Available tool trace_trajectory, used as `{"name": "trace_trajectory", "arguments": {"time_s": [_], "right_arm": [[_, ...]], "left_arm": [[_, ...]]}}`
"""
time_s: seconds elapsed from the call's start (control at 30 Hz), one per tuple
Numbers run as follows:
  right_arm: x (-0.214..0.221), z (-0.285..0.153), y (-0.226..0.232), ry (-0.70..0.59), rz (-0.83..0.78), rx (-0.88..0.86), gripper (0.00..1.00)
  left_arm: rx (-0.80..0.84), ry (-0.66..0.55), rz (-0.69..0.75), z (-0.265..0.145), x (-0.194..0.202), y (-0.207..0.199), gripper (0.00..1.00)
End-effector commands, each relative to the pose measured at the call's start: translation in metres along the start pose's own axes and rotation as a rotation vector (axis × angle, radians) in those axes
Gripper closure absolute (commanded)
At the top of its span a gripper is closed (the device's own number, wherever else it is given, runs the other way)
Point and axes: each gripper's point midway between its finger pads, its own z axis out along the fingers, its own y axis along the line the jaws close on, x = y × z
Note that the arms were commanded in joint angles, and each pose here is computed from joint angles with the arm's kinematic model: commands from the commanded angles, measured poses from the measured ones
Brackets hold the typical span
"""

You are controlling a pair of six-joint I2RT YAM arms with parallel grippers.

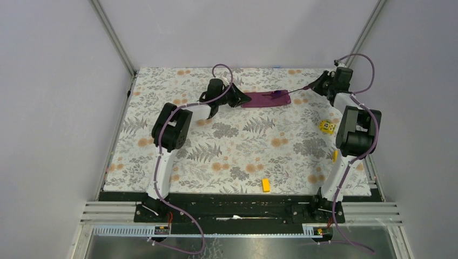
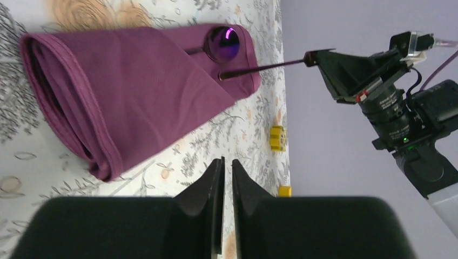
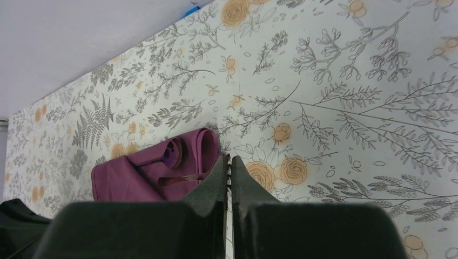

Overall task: Fold the napkin into a case and place the utensils inside
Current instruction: Stuff the fork into the folded napkin.

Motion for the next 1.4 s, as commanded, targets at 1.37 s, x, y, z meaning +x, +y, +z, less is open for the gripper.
{"name": "trace_trajectory", "arguments": {"time_s": [1.37], "right_arm": [[0.111, 0.056, 0.076, 0.165, 0.260, -0.155, 1.00]], "left_arm": [[-0.190, -0.032, -0.100, 0.015, -0.006, 0.076, 1.00]]}}
